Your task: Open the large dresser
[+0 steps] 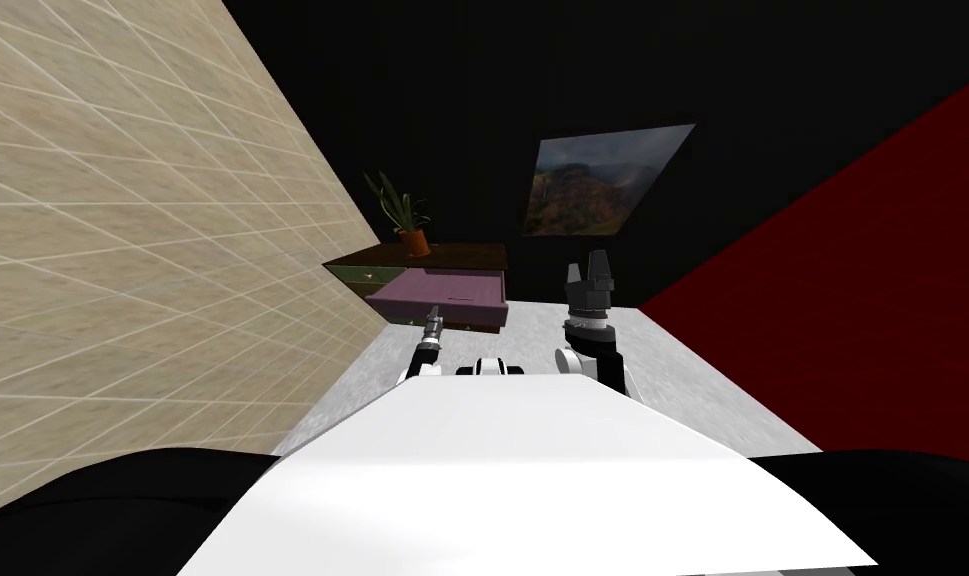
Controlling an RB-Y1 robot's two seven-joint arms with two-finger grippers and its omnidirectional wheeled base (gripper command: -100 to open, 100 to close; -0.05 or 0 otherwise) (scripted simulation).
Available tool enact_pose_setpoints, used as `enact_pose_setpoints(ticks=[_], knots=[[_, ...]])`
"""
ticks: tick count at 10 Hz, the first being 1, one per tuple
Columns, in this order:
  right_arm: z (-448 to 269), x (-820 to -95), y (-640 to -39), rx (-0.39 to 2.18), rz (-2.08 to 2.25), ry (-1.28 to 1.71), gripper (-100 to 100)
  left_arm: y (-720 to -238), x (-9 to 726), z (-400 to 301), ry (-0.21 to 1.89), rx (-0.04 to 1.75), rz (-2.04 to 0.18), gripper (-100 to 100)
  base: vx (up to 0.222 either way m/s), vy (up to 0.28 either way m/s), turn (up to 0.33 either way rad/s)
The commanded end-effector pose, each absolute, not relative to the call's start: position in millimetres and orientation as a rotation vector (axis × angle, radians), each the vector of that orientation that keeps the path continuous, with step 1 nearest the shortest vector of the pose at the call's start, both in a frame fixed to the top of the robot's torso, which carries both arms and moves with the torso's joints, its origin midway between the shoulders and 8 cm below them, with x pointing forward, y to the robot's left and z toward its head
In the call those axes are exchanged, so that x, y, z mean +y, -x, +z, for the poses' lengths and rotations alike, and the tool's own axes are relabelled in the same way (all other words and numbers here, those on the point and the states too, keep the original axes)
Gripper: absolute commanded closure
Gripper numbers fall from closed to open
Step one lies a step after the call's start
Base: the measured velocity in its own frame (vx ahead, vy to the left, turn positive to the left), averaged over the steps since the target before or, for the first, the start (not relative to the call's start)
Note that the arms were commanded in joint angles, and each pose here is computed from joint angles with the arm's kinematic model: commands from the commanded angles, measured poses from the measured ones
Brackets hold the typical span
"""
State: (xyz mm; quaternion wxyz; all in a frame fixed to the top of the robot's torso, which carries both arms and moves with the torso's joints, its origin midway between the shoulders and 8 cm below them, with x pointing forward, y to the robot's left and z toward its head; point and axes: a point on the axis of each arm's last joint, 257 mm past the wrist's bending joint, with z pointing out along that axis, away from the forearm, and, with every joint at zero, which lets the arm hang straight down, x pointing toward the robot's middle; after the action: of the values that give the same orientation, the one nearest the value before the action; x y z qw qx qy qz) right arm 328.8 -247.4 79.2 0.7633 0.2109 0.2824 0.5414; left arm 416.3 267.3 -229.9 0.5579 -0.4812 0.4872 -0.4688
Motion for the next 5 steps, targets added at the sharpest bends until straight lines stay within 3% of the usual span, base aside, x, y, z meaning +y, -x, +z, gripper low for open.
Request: enact_pose_setpoints(ticks=[1,5], knots=[[79.2,-247.4,-328.8,0.614,1.177,-0.459,0,-415.7,267.5,-232.6,1.141,1.154,-1.103,0,0.000,0.000,0.000],[79.2,-247.4,-328.7,0.614,1.177,-0.459,0,-414.7,267.8,-236.7,1.149,1.161,-1.098,0,0.000,0.000,0.000]])
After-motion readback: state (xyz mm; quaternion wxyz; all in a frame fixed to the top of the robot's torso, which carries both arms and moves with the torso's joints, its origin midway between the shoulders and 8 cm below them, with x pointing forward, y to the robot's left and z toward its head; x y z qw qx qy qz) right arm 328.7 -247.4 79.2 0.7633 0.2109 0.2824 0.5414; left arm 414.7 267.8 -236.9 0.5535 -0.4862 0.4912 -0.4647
